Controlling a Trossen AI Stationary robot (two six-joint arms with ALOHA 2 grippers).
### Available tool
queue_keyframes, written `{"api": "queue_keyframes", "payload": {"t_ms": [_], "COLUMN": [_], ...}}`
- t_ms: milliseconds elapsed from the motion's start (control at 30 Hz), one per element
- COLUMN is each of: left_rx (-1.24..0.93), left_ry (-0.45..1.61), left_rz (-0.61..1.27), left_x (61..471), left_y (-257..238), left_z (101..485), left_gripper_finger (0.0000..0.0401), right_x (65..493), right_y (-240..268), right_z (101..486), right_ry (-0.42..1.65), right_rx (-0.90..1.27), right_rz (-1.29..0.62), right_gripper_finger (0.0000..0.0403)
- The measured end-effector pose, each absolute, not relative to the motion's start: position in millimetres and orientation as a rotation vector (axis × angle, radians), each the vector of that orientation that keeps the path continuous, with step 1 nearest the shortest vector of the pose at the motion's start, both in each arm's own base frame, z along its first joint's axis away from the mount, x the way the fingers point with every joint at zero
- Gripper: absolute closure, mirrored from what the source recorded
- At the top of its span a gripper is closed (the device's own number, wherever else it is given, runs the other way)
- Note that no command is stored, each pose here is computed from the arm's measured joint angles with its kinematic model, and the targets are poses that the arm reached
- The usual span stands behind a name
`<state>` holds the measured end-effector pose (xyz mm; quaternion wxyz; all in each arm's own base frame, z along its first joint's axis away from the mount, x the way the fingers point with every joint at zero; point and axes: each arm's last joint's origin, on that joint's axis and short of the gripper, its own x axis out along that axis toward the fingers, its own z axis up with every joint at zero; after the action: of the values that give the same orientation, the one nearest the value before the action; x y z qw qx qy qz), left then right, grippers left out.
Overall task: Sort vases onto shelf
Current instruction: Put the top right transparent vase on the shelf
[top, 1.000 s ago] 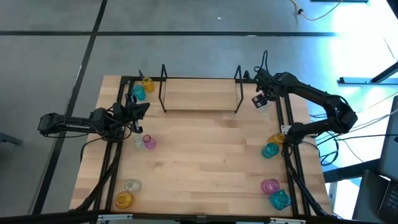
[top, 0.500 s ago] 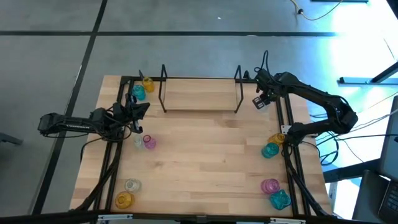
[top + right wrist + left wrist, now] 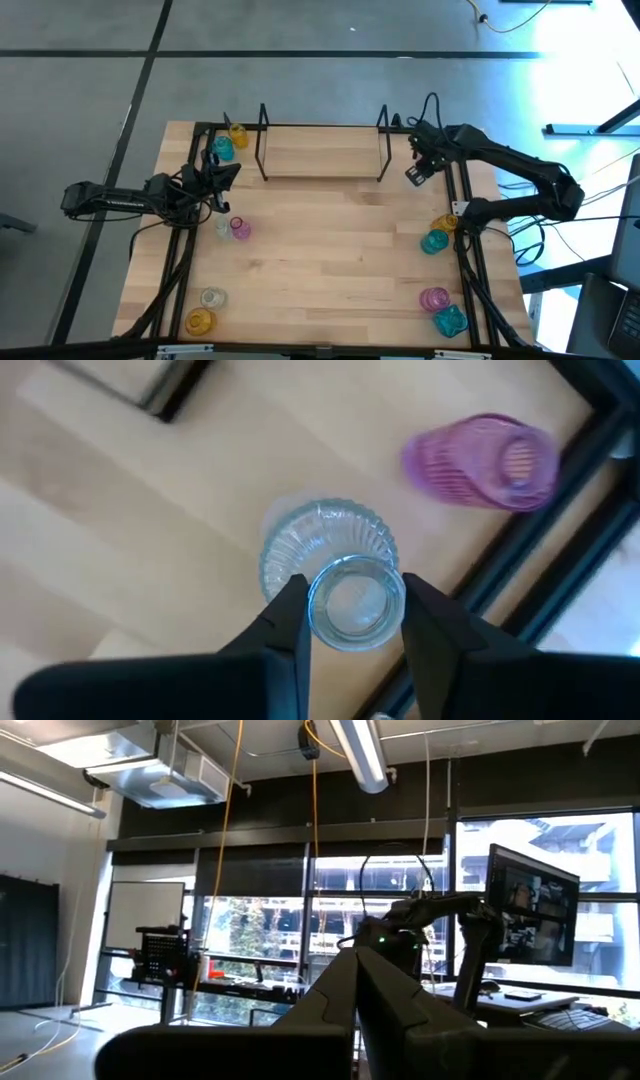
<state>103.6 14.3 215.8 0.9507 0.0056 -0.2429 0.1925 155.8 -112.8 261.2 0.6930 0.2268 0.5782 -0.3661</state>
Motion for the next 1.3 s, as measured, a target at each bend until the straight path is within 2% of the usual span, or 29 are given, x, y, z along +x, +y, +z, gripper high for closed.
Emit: {"api": "queue_keyframes", "payload": {"t_ms": [700, 1300], "left_rx": [0.010, 0.004], "left_ry": [-0.493, -0.495], "left_rz": [0.392, 0.390], "left_x": [103.6, 103.6], "left_y": [14.4, 14.4], "left_z": [215.9, 215.9], "left_gripper_finger": [0.0400, 0.0400], "right_x": [186.3, 233.6], "right_y": [-21.4, -7.4], "right_z": [265.4, 342.1], "right_ry": [1.307, 1.103], "right_rx": [0.427, 0.309], "right_rz": [-0.532, -0.394], "right_gripper_finger": [0.0302, 0.0302]}}
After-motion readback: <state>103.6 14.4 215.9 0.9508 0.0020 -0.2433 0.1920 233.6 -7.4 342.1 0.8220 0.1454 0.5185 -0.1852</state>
